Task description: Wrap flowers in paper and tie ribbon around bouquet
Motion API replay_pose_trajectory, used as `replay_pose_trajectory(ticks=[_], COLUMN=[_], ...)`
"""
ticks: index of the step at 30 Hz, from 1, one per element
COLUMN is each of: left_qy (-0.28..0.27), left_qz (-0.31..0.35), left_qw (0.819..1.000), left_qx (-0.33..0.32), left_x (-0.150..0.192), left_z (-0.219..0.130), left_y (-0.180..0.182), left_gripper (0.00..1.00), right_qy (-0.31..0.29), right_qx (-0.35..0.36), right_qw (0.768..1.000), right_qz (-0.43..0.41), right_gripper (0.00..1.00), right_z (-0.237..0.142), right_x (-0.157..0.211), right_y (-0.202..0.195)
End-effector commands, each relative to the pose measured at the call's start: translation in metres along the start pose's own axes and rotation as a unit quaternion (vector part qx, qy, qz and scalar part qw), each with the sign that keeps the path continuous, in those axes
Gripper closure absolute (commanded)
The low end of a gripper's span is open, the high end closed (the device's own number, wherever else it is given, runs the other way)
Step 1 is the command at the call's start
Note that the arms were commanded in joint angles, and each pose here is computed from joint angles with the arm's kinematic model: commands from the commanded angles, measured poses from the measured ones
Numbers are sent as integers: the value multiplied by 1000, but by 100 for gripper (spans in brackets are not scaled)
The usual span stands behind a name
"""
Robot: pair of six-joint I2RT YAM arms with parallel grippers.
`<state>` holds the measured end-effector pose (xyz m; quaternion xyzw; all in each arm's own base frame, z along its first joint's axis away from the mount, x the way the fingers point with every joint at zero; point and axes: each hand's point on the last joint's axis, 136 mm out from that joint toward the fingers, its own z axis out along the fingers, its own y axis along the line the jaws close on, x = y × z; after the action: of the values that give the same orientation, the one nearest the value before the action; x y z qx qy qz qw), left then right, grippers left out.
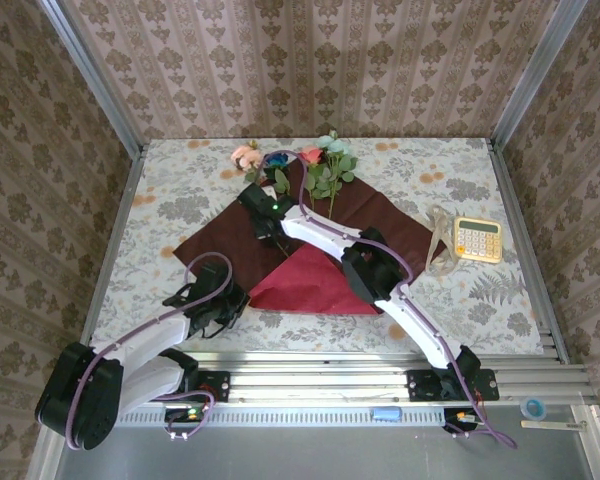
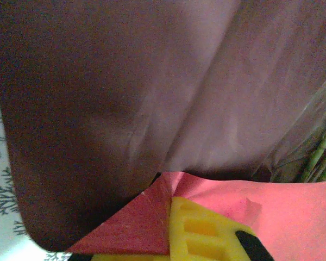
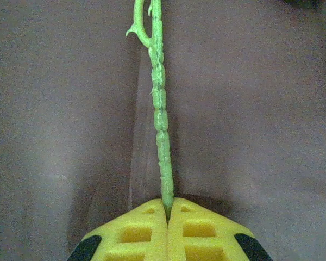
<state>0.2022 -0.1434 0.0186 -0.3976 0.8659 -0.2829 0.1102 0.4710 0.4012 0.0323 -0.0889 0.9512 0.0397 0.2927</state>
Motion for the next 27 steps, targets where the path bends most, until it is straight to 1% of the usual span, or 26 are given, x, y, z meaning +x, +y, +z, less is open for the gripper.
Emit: replay_pose_trajectory(ticks=[1, 8, 14, 18, 19, 20, 22, 24, 25, 27], left_qy=[-11, -13, -14, -13, -13, -13, -12, -12, -12, -13], left_qz=[-9, -16, -14, -10, -10, -9, -7, -4, -2, 2], left_qw=[1000, 1000, 1000, 1000, 1000, 1000, 1000, 1000, 1000, 1000], left_qx=[4, 1, 3, 1, 0, 1, 0, 0, 0, -1], left_x=[-3, -2, -2, -1, -1, -1, 0, 0, 0, 0], left_z=[1, 1, 0, -1, -1, -1, -2, -2, -3, -4], left_y=[-4, -2, -2, -1, -1, -1, -1, -1, -1, -1], left_gripper=[100, 100, 100, 100, 100, 100, 100, 100, 100, 100], right_qy=[-53, -67, -41, -24, -26, -29, -34, -34, -35, -36], right_qx=[-1, 14, 39, 25, 18, 11, -1, -5, -10, -18], right_qw=[996, 992, 989, 989, 990, 990, 991, 992, 992, 993], right_qz=[71, 109, 136, 145, 141, 136, 127, 122, 119, 115], right_gripper=[100, 100, 100, 100, 98, 92, 69, 51, 47, 45], right_z=[-36, -43, -32, -27, -29, -32, -42, -55, -65, -85], right_x=[-37, -40, -29, -25, -28, -32, -40, -45, -48, -48], right_y=[-11, -31, -55, -60, -58, -56, -52, -52, -52, -55])
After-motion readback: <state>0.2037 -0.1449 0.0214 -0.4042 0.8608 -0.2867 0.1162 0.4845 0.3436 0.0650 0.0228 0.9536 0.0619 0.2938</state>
